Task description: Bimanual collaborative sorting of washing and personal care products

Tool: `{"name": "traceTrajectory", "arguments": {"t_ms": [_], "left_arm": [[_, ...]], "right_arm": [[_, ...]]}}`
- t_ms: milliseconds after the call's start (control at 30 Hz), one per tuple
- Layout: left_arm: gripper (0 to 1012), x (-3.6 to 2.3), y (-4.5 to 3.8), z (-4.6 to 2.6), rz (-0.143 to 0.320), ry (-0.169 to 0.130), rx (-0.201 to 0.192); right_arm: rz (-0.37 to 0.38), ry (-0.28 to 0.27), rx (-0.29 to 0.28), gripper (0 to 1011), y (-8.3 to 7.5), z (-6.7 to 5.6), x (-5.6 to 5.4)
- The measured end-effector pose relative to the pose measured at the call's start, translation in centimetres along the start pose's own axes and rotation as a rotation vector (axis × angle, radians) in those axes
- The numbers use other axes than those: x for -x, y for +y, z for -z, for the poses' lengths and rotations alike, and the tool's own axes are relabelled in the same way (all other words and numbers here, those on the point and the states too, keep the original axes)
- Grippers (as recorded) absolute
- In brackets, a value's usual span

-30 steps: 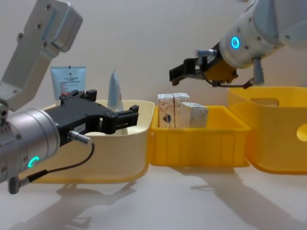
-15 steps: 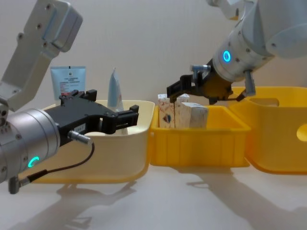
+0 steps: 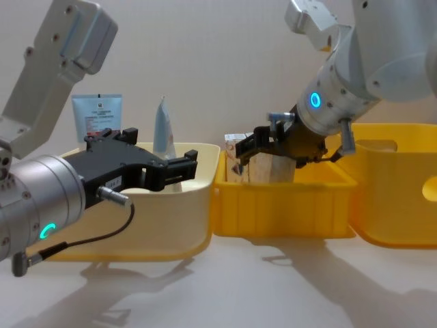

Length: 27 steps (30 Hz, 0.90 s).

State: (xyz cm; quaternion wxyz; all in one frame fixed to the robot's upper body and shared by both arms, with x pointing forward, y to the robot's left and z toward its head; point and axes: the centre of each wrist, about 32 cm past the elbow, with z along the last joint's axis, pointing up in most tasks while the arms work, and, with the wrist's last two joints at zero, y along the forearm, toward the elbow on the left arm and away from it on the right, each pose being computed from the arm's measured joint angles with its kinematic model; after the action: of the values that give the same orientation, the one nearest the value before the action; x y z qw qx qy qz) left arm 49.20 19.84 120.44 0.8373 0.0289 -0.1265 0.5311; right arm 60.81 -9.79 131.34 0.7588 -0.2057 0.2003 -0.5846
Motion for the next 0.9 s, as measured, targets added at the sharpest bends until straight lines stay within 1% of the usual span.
{"name": "traceTrajectory", "arguments": {"t_ms": [200,567,767,833,900], "left_arm": [[1000,0.00,0.00,0.00,0.000,0.000,0.000],[1000,0.00,0.00,0.00,0.000,0.000,0.000],[1000,0.00,0.00,0.00,0.000,0.000,0.000],[1000,0.00,0.00,0.00,0.000,0.000,0.000],[1000,0.00,0.00,0.00,0.000,0.000,0.000]], "right_arm": [[-0.002,0.005,-0.001,1001,0.7,0.2,0.1],[-0.001,0.020,-0.025,1001,1.8,0.4,0.4],[0.000,0.023,-0.030,1001,2.1,0.5,0.5],[0.001,0.025,-0.034,986,2.2,0.6,0.5],[0.001,0.026,-0.035,937,2.3,0.6,0.5]]}}
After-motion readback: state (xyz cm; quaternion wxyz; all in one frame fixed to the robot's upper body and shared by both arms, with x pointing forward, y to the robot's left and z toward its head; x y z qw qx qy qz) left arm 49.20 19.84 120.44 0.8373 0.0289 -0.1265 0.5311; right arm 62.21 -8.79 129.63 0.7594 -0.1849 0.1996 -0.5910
